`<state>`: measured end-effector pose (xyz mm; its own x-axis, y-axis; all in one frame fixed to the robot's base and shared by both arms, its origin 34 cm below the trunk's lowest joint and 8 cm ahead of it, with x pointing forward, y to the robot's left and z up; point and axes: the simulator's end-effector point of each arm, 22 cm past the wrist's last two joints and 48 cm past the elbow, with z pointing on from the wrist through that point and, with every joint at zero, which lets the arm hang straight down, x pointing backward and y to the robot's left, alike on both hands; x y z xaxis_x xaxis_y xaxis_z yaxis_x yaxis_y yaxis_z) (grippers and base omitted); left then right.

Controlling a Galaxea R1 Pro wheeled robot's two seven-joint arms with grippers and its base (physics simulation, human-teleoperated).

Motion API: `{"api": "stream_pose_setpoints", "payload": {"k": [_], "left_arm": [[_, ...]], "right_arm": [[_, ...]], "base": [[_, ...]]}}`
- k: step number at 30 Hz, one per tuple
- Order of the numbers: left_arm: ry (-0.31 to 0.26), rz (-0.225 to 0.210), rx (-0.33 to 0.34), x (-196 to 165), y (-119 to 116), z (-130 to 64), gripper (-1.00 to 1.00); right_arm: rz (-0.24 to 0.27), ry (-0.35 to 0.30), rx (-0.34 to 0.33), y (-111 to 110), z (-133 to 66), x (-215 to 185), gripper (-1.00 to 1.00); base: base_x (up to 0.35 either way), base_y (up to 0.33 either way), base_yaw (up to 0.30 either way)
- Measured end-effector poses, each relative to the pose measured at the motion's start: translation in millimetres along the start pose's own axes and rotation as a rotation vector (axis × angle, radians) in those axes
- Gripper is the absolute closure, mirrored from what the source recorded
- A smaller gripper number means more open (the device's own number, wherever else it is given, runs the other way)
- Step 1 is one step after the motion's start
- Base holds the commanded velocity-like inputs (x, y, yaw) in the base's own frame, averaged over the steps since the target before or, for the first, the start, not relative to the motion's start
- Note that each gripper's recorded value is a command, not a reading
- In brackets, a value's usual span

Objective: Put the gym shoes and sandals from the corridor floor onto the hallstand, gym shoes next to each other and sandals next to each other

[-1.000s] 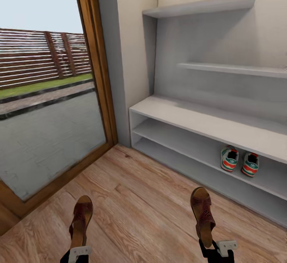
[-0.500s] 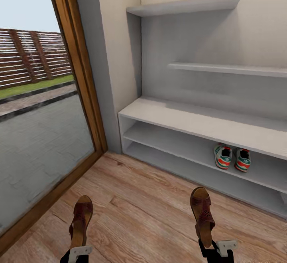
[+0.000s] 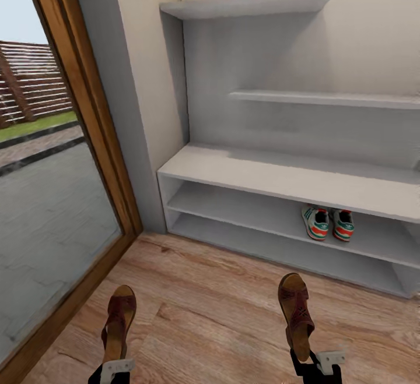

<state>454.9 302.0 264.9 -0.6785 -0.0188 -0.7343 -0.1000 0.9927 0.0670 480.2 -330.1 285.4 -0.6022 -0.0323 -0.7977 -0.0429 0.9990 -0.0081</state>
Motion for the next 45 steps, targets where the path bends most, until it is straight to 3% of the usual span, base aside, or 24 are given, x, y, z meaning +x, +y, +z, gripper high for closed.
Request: {"api": "stream_pose_setpoints", "payload": {"k": [28, 45], "left_arm": [[0.002, -0.002, 0.000, 0.8, -0.4, -0.2, 1.00], [0.003, -0.001, 0.002, 1.2, -1.6, -0.3, 1.00]], "right_arm": [[-0.001, 0.000, 0.000, 0.1, -0.1, 0.2, 1.00], [-0.002, -0.002, 0.003, -2.3, -0.1, -0.8, 1.00]], "base": [[-0.014, 0.047, -0.300], [0.000, 0.130, -0.030]]}}
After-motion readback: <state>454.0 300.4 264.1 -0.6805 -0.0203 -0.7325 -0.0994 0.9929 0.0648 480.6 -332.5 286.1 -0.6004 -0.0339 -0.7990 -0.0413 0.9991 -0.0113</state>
